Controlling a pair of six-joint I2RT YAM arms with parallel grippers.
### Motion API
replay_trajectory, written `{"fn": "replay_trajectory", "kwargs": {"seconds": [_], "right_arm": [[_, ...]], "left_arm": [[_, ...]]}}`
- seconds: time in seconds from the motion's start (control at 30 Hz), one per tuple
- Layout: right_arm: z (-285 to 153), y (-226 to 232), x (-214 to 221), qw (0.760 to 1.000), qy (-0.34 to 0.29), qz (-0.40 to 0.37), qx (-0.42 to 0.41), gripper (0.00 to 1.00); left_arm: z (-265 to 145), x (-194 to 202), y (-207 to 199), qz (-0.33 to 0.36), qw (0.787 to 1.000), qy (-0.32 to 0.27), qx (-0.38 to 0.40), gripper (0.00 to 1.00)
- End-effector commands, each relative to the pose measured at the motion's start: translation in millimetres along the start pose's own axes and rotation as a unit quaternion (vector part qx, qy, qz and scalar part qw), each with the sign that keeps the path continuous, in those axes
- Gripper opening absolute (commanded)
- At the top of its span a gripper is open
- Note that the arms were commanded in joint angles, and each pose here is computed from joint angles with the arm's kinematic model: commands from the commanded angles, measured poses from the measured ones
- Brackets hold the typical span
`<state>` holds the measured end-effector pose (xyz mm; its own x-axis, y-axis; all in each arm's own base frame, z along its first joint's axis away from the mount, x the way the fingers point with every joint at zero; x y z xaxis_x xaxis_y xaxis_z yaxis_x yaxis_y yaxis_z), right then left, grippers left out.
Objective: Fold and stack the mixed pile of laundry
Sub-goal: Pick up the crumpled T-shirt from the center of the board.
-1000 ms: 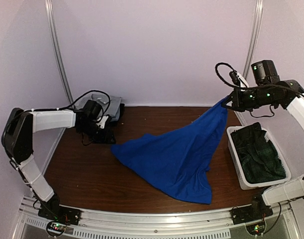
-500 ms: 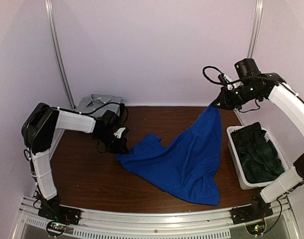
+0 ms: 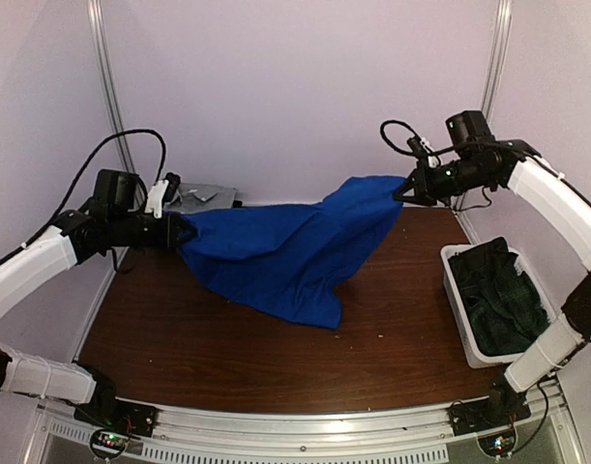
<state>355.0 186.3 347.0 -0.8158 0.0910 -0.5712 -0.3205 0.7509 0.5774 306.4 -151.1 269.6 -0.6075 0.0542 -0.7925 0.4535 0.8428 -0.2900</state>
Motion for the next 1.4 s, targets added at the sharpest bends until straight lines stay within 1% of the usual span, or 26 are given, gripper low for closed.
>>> {"fn": "replay_trajectory", "kwargs": {"seconds": [0.0,0.03,0.07,0.1,0.17,0.2,0.23,0.27,0.3,0.37,0.47,0.53,0.6,0.7,0.8,0.9,0.93,1.07,1.2,1.37], "right_arm": [[-5.2,-54.8,89.0,0.993,0.071,0.045,0.08,0.0],[-3.2,-66.6,106.9,0.99,0.09,0.055,0.096,0.0],[-2.2,-76.2,121.2,0.986,0.104,0.062,0.113,0.0],[-1.3,-83.2,130.8,0.983,0.115,0.065,0.125,0.0],[0.8,-92.7,142.4,0.98,0.128,0.065,0.141,0.0],[2.2,-97.4,146.7,0.977,0.136,0.066,0.15,0.0],[4.1,-100.4,149.8,0.975,0.144,0.065,0.155,0.0],[6.1,-103.1,152.5,0.973,0.153,0.065,0.159,0.0],[7.7,-104.9,154.5,0.972,0.16,0.064,0.16,0.0],[11.1,-106.3,155.0,0.972,0.164,0.063,0.158,0.0],[12.8,-107.5,148.9,0.972,0.16,0.055,0.163,0.0],[13.3,-108.0,144.3,0.972,0.157,0.051,0.167,0.0],[14.8,-107.3,141.0,0.973,0.156,0.051,0.165,0.0],[17.3,-105.1,138.4,0.974,0.156,0.053,0.155,0.0],[18.7,-105.5,138.4,0.974,0.156,0.055,0.154,0.0],[17.7,-106.7,138.9,0.974,0.155,0.054,0.158,0.0],[16.9,-107.3,138.9,0.974,0.154,0.054,0.16,0.0],[15.3,-107.6,138.6,0.974,0.151,0.057,0.161,0.0],[15.1,-106.6,138.0,0.974,0.15,0.061,0.159,0.0],[15.5,-105.3,137.8,0.974,0.149,0.066,0.155,0.0]], "left_arm": [[18.4,114.5,-24.9,0.019,0.985,0.169,0.034,0.0],[19.3,135.6,-22.2,-0.007,0.98,0.196,0.034,0.0],[18.8,153.3,-17.8,-0.034,0.976,0.215,0.023,0.06],[16.4,157.5,-16.6,-0.05,0.976,0.211,0.018,0.2],[6.8,144.8,-14.3,-0.076,0.984,0.161,0.0,0.57],[1.4,137.6,-11.2,-0.085,0.987,0.139,-0.015,0.71],[-2.9,130.9,-9.5,-0.087,0.989,0.121,-0.021,0.77],[-5.2,126.2,-6.3,-0.085,0.99,0.11,-0.03,0.79],[-6.1,125.2,-2.1,-0.085,0.989,0.11,-0.043,0.8],[-2.7,129.5,4.6,-0.087,0.986,0.13,-0.057,0.79],[8.5,144.5,16.8,-0.097,0.975,0.179,-0.088,0.72],[17.0,148.4,24.4,-0.113,0.969,0.2,-0.096,0.66],[23.1,141.2,30.4,-0.13,0.968,0.19,-0.098,0.64],[28.0,124.4,51.3,-0.173,0.966,0.159,-0.109,0.64],[38.6,115.4,71.1,-0.205,0.963,0.146,-0.091,0.64],[58.4,105.7,71.4,-0.179,0.97,0.157,-0.05,0.6],[65.3,100.3,67.5,-0.163,0.973,0.161,-0.023,0.56],[87.3,95.1,64.2,-0.119,0.977,0.174,0.033,0.51],[103.4,82.7,71.6,-0.079,0.98,0.181,0.033,0.48],[111.8,65.5,87.4,-0.024,0.983,0.182,-0.003,0.48]]}}
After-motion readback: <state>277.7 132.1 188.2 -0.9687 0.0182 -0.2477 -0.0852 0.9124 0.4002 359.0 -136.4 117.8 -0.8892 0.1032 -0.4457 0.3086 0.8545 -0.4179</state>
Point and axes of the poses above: each gripper's point midway between its finger pads, its own z axis out along the fingers, its own y axis along the line the jaws close on, x = y × z, the point moved 4 cm from there along -z, back along the fingers, and after that the axes turned 4 degrees about z, right-handed, at the moved point
